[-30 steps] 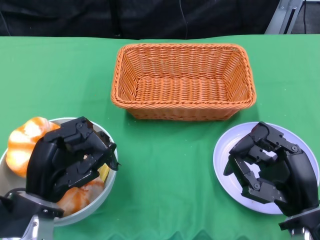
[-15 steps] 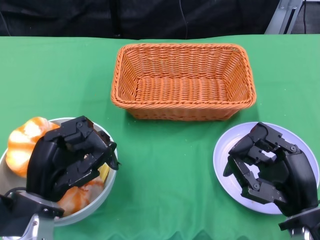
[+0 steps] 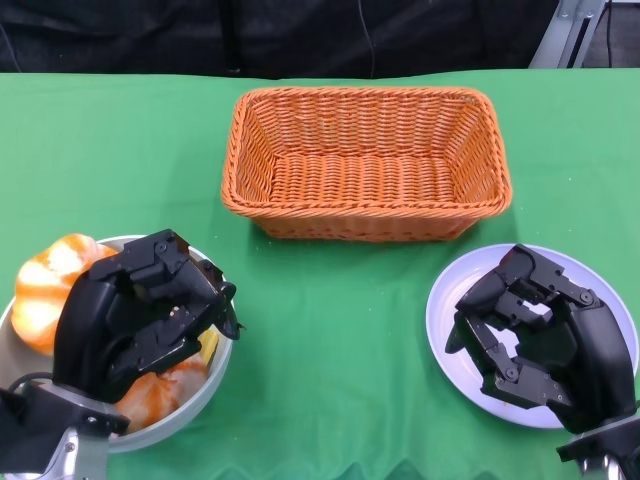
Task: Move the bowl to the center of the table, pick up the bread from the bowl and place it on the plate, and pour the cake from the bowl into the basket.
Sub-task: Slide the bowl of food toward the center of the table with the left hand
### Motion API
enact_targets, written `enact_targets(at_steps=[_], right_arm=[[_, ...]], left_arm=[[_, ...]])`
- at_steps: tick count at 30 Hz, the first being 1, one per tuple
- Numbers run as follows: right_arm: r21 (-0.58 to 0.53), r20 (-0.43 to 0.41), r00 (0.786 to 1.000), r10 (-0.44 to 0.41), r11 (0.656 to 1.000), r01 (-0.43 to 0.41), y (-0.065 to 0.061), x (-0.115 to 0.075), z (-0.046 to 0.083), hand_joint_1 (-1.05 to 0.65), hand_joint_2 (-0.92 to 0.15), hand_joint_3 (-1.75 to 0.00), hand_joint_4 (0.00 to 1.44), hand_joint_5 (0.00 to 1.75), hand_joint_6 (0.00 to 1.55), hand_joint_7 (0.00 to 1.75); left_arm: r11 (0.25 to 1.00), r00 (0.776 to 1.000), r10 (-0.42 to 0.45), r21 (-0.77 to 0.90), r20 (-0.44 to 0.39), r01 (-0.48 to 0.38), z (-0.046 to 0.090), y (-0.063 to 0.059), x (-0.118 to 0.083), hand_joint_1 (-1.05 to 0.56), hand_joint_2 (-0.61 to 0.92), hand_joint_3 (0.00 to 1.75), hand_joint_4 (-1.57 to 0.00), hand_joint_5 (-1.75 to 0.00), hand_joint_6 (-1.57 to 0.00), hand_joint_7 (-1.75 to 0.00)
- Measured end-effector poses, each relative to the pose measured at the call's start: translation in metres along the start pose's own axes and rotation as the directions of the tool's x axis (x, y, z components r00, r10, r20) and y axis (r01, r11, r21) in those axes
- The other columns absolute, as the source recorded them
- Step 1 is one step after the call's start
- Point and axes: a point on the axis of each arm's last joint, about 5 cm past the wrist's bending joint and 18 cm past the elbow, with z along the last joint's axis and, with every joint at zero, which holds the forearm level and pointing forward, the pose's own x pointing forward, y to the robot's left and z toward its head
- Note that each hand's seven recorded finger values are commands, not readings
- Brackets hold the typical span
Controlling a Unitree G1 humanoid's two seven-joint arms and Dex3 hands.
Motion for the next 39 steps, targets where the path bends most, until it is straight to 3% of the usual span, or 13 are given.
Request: enact_targets(at_steps=[11,17,23,26,28,31,33,36,39], right_arm=[[-0.007,-0.003,1.000,-0.003,1.000,0.003,0.000,0.000,0.000,-0.11,-0.64,-0.83,0.69,1.64,0.66,1.28],[-0.006,-0.004,1.000,-0.003,1.000,0.003,0.000,0.000,0.000,-0.10,-0.62,-0.87,0.70,1.63,0.66,1.27],[-0.004,-0.009,1.000,-0.004,1.000,0.004,0.000,-0.001,0.000,-0.11,-0.63,-0.85,0.70,1.62,0.67,1.27],[-0.003,-0.013,1.000,-0.004,1.000,0.004,0.000,-0.001,-0.001,-0.11,-0.64,-0.84,0.70,1.63,0.66,1.27],[-0.003,-0.013,1.000,-0.003,1.000,0.003,0.000,-0.001,-0.001,-0.11,-0.65,-0.82,0.69,1.63,0.66,1.28],[-0.003,-0.013,1.000,-0.003,1.000,0.003,0.000,-0.001,-0.001,-0.10,-0.65,-0.82,0.69,1.62,0.65,1.27],[-0.004,-0.013,1.000,-0.002,1.000,0.002,0.000,-0.001,-0.001,-0.11,-0.65,-0.82,0.69,1.62,0.65,1.28],[-0.004,-0.013,1.000,-0.001,1.000,0.001,0.000,-0.001,-0.001,-0.11,-0.65,-0.82,0.68,1.62,0.64,1.28],[-0.004,-0.014,1.000,-0.001,1.000,0.001,0.000,-0.001,-0.001,-0.10,-0.65,-0.81,0.68,1.61,0.65,1.27]], left_arm=[[0.999,0.999,0.037,0.023,0.003,-0.037,0.002,0.001,0.001,-0.11,0.92,0.38,-0.84,-1.50,-0.90,-1.10],[0.999,1.000,0.026,0.037,0.016,-0.027,0.010,0.003,0.003,-0.19,0.92,0.26,-0.88,-1.29,-0.99,-0.80],[0.998,0.995,0.032,0.060,0.089,-0.037,0.027,0.008,0.005,-0.23,0.92,0.25,-0.87,-1.18,-1.04,-0.54],[0.995,0.991,0.047,0.087,0.124,-0.058,0.035,0.011,0.006,-0.23,0.92,0.20,-0.87,-1.03,-1.09,-0.35],[0.992,0.987,0.060,0.104,0.147,-0.075,0.041,0.014,0.006,-0.25,0.92,0.15,-0.90,-0.82,-1.13,-0.17],[0.986,0.982,0.069,0.136,0.176,-0.094,0.046,0.018,0.005,-0.26,0.92,0.13,-0.92,-0.60,-1.11,-0.03],[0.981,0.979,0.066,0.169,0.194,-0.099,0.050,0.023,0.005,-0.34,0.92,0.08,-0.96,-0.32,-1.05,-0.01],[0.974,0.976,0.065,0.199,0.207,-0.107,0.056,0.029,0.007,-0.42,0.92,0.04,-0.92,-0.12,-0.91,0.00],[0.963,0.971,0.098,0.224,0.218,-0.147,0.060,0.036,0.005,-0.48,0.92,0.07,-0.82,-0.03,-0.80,0.00]])
